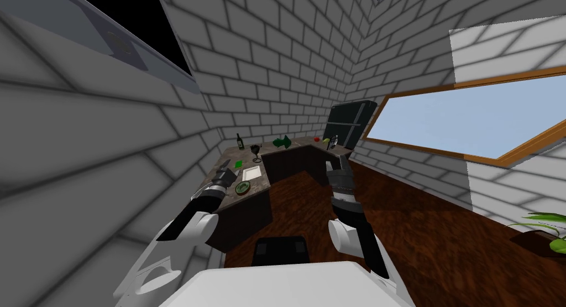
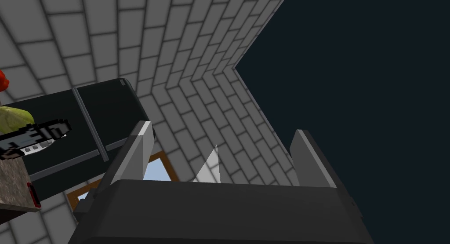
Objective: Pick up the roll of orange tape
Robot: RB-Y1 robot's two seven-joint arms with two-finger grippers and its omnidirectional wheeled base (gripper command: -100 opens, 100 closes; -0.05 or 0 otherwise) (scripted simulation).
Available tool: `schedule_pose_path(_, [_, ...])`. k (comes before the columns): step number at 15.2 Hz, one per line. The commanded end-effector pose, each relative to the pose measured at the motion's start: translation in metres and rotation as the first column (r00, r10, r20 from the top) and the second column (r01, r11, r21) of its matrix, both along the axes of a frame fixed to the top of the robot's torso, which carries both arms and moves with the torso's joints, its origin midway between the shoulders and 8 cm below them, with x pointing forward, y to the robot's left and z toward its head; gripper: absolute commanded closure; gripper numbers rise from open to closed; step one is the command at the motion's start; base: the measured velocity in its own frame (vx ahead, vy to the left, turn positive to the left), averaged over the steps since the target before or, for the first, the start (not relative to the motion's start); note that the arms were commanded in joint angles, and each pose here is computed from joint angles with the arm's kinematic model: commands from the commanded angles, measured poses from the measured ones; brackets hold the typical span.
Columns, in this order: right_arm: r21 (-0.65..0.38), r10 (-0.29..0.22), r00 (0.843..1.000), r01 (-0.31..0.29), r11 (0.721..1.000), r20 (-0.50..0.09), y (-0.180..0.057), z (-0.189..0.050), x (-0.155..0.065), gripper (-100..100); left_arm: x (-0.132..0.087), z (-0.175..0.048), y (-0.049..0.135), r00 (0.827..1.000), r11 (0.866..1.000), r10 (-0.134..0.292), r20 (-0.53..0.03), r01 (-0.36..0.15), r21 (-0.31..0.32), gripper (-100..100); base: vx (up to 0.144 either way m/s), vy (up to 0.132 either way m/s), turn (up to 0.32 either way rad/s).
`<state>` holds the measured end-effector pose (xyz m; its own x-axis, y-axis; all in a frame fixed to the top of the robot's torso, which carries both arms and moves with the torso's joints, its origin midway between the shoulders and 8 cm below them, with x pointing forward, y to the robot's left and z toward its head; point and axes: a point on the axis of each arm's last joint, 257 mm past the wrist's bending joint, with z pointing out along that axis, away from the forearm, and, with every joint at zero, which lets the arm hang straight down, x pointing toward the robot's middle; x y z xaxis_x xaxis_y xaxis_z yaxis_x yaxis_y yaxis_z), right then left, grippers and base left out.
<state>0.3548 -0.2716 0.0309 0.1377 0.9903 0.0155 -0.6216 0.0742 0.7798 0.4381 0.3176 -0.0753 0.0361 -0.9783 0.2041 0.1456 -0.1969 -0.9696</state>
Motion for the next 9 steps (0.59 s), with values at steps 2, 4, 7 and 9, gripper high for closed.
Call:
schedule_pose_path(2, [0.0,0.0,1.0,0.0,1.0,0.0,0.0,0.0,0.0,0,0.004,-0.012,0.001,0.998,1.0,0.001,-0.056,-0.001,-0.013,-100,-0.022,0.05,-0.056])
schedule_pose_path(4, [0.0,0.0,1.0,0.0,1.0,0.0,0.0,0.0,0.0,0,0.008,-0.014,0.003,0.997,1.0,-0.002,-0.08,0.0,-0.027,-100,-0.016,0.027,-0.028])
schedule_pose_path(7, [0.0,0.0,1.0,0.0,1.0,0.0,0.0,0.0,0.0,0,0.009,-0.028,0.004,0.991,1.0,0.002,-0.135,-0.006,-0.031,-100,-0.019,0.035,-0.041])
schedule_pose_path(9, [0.0,0.0,1.0,0.0,1.0,0.0,0.0,0.0,0.0,0,0.012,-0.032,0.006,0.987,0.999,0.0,-0.161,-0.007,-0.045,-100,-0.013,0.04,-0.072])
